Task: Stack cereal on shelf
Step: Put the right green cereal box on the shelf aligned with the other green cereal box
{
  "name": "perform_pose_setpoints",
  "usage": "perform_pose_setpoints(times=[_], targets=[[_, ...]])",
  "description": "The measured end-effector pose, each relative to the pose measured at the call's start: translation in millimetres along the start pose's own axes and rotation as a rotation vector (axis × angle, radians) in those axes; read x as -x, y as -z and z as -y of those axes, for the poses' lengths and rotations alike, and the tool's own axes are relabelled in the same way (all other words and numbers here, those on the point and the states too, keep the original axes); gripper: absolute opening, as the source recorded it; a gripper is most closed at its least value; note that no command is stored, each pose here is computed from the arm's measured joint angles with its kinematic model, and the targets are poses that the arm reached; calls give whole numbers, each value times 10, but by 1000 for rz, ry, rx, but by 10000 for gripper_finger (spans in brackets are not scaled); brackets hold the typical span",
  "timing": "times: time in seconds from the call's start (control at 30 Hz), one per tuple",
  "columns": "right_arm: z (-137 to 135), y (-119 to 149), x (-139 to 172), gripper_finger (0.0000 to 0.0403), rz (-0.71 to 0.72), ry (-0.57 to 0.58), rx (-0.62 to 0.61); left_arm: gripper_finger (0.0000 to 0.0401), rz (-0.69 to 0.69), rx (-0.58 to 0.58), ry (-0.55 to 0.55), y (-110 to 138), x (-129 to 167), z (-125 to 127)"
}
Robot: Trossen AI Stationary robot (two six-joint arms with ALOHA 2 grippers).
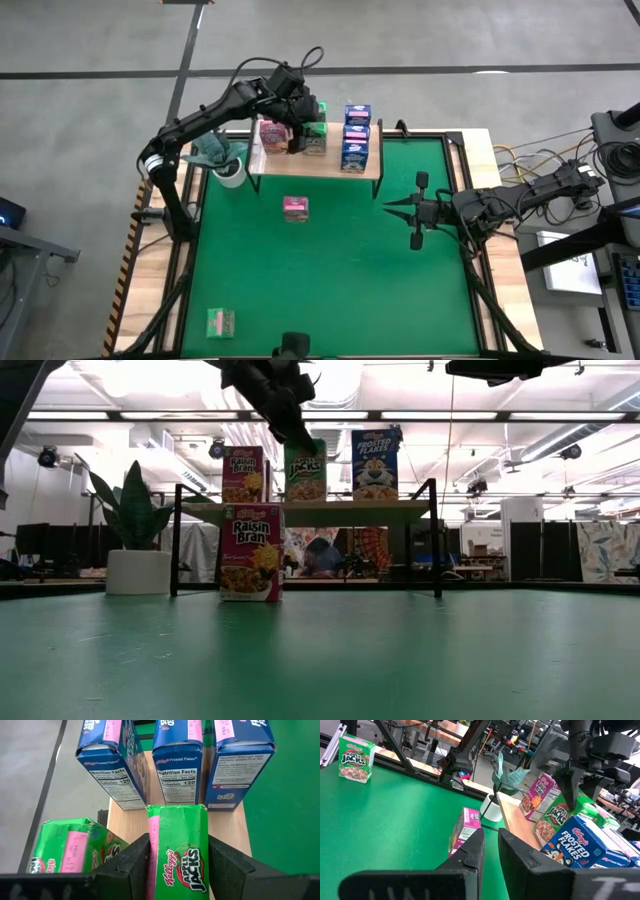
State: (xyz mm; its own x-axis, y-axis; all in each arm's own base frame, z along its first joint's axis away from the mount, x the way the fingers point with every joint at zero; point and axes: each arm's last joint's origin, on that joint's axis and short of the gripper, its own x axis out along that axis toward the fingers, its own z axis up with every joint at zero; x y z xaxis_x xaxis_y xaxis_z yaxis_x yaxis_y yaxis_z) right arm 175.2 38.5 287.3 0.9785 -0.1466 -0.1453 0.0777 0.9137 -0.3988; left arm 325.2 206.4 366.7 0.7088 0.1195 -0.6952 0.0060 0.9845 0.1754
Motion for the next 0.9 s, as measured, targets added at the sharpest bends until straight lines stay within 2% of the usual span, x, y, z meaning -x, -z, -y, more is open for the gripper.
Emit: perform_pose_setpoints(times=[0.77, 0.9], targets=[[0, 0, 0, 43, 0, 0, 0, 150, -3, -13, -6, 38, -45, -15], [0, 0, 0, 43, 0, 0, 1, 161, -3, -13, -6, 38, -45, -15]])
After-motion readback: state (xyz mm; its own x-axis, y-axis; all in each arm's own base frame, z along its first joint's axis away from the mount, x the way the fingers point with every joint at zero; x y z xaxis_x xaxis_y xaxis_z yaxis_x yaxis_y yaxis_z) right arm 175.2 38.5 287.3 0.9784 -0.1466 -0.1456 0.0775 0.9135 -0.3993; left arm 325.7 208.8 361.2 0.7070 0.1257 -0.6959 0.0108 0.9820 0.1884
